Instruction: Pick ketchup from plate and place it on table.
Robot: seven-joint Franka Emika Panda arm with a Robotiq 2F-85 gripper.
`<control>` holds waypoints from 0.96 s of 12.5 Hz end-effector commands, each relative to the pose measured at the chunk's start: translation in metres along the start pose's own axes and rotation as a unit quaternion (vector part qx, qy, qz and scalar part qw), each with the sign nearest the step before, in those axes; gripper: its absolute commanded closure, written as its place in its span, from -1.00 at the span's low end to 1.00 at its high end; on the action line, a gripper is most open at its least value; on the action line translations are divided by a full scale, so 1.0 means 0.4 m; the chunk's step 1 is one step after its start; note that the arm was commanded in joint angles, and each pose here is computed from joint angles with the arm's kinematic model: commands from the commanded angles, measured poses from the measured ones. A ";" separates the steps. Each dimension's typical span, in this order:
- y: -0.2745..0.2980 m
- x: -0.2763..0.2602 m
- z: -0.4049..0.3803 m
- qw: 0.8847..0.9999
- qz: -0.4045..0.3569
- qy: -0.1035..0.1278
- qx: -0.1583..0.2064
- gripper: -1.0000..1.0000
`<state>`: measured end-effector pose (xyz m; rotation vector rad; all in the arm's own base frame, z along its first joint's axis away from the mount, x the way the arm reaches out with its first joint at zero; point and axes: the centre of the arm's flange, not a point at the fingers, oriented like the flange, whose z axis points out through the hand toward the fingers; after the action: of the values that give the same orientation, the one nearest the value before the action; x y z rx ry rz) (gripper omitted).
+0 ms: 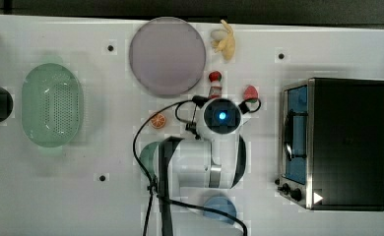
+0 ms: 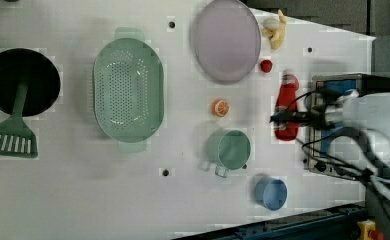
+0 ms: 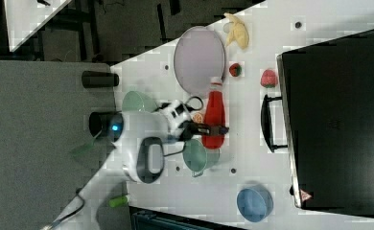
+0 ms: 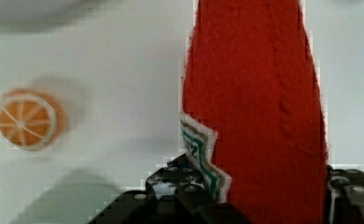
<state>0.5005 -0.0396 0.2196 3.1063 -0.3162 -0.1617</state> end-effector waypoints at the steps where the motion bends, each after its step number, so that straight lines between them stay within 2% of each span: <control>1: -0.002 0.020 0.007 0.998 0.054 0.026 0.009 -0.15; 2: -0.001 0.019 0.028 0.998 0.058 0.020 0.010 -0.23; 4: -0.003 0.022 0.036 0.998 0.063 0.023 0.015 -0.65; 6: -0.008 0.043 -0.003 0.997 0.062 0.043 0.018 -1.00; 9: -0.024 0.111 -0.149 0.993 0.071 0.094 0.026 -1.00; 10: -0.030 0.130 -0.204 0.991 0.089 0.099 0.028 -1.00; 12: -0.047 0.161 -0.315 0.983 0.153 0.093 0.032 -1.00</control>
<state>0.5657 -0.0384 0.2814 3.0821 -0.5967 -0.0003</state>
